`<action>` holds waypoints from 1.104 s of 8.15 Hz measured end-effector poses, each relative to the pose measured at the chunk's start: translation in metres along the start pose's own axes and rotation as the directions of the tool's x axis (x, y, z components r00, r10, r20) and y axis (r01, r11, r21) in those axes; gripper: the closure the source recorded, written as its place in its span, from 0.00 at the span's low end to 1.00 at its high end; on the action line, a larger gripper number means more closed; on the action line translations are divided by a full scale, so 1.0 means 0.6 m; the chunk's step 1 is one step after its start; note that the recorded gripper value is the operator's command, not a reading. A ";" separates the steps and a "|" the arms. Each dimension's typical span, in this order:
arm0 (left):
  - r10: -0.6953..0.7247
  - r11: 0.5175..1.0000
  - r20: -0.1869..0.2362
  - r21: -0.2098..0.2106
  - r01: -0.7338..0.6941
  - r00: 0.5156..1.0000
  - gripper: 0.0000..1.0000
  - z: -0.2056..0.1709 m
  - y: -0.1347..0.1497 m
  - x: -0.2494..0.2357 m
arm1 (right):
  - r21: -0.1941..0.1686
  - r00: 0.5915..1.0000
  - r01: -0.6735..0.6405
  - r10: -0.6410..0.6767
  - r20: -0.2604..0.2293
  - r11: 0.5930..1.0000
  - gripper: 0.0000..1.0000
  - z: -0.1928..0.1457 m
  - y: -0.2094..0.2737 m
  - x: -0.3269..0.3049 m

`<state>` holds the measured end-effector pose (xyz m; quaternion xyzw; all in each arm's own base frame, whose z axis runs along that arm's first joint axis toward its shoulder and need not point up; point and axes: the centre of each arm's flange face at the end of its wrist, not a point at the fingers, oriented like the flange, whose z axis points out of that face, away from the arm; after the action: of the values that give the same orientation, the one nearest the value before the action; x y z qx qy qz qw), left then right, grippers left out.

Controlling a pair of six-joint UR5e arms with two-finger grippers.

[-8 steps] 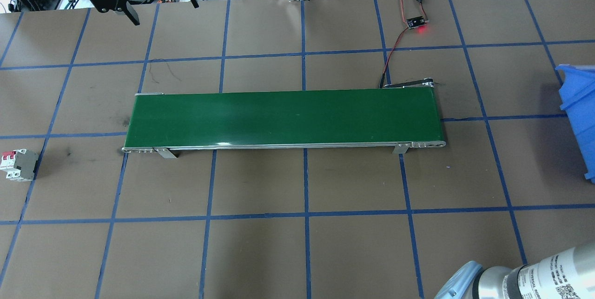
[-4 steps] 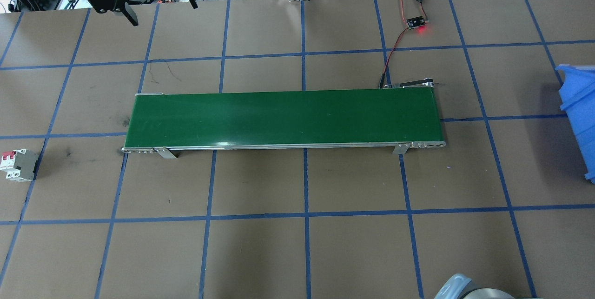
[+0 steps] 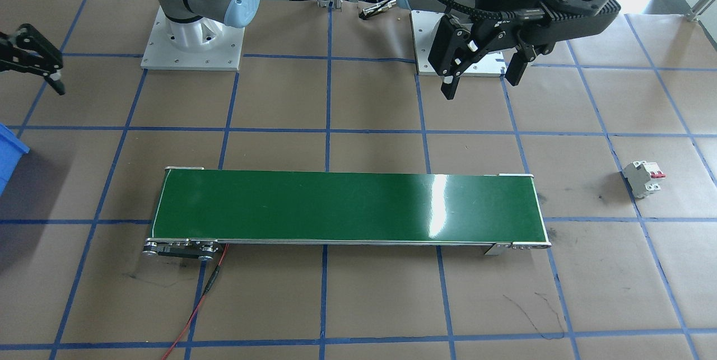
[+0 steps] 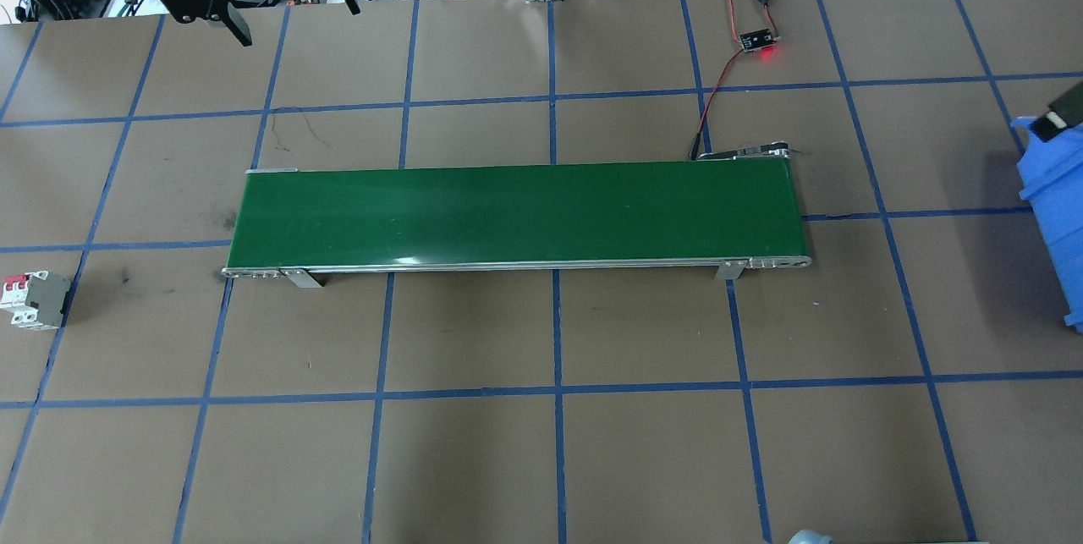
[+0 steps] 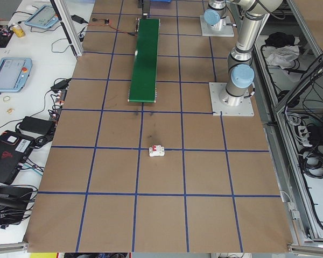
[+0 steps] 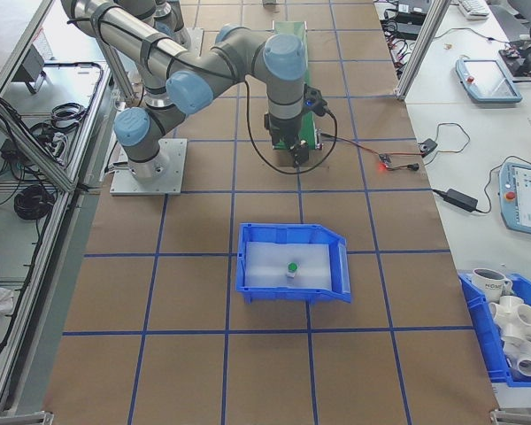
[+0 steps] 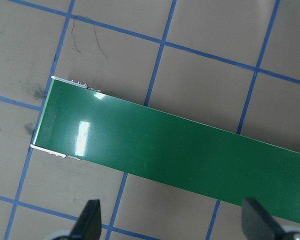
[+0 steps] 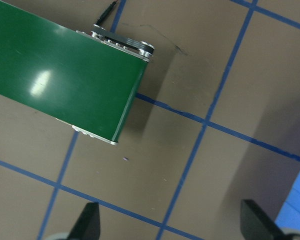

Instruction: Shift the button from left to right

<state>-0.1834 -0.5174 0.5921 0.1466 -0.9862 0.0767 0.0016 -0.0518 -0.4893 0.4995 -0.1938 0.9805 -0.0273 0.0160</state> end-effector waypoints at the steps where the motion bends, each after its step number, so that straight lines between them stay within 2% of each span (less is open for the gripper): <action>1: 0.000 1.000 0.000 0.001 0.000 1.000 0.00 -0.001 0.000 0.000 | -0.004 0.998 -0.065 0.065 -0.009 0.998 0.00 -0.004 -0.037 -0.085; 3: 0.001 1.000 0.002 0.002 -0.001 1.000 0.00 -0.001 0.000 -0.001 | 0.001 0.985 -0.171 0.171 -0.030 0.985 0.00 0.000 -0.087 -0.235; 4: 0.001 1.000 0.003 0.002 -0.001 1.000 0.00 -0.001 0.000 -0.001 | 0.014 0.979 -0.199 0.200 -0.031 0.980 0.00 0.003 -0.103 -0.281; 6: 0.001 1.000 0.003 0.003 -0.001 1.000 0.00 -0.001 0.000 -0.001 | 0.032 0.970 -0.240 0.241 -0.032 0.970 0.00 0.006 -0.135 -0.306; 9: 0.001 1.000 0.003 0.003 -0.001 1.000 0.00 -0.001 -0.001 -0.001 | 0.032 0.966 -0.254 0.256 -0.039 0.967 0.00 0.005 -0.145 -0.308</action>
<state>-0.1830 -0.5175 0.5929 0.1463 -0.9862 0.0780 -0.0002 0.1519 -0.4995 0.5058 -0.0653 0.9970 -0.0425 0.0008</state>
